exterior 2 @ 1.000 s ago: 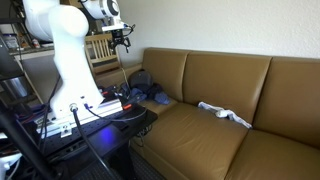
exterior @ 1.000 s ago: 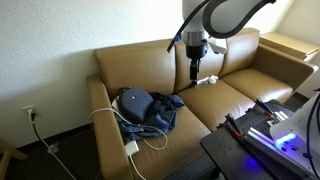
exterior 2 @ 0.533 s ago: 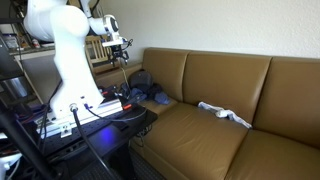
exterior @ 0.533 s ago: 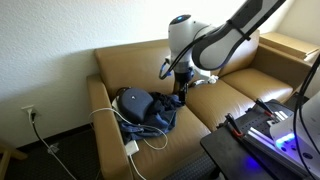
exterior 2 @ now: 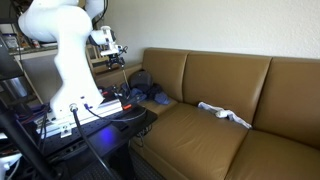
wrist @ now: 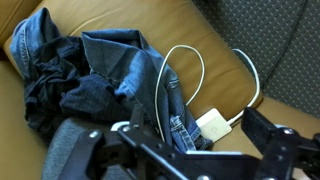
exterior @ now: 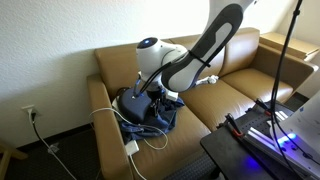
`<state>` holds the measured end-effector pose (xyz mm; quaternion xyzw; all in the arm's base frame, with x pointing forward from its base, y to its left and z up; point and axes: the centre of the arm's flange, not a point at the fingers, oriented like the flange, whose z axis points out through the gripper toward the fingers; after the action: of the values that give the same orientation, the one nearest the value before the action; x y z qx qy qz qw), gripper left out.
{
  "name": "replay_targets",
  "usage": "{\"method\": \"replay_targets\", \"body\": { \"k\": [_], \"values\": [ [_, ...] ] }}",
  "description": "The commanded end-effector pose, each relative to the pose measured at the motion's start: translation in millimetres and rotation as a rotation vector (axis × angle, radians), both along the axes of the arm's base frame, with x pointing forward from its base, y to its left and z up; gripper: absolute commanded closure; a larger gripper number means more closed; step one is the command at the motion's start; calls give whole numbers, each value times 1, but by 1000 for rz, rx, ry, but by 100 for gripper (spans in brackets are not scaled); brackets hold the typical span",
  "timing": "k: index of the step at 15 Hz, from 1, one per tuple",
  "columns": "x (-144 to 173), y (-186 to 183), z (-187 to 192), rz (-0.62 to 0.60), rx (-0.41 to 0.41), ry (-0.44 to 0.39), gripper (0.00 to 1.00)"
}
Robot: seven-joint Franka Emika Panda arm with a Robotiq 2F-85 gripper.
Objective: Move the cable to the center of the couch
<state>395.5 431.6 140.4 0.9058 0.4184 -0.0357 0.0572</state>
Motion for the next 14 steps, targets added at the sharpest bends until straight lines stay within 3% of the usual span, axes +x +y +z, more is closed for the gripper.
{"method": "replay_targets", "body": {
  "k": [1,3,5,9,14],
  "values": [
    [3,2,-2,-2,3,2,0],
    [4,-6,-6,5,-38,17,0],
    [15,-1,-34,-78,0,-30,0],
    [44,42,-78,-192,102,-168,0],
    [71,105,-108,-200,140,-356,0]
  ]
}}
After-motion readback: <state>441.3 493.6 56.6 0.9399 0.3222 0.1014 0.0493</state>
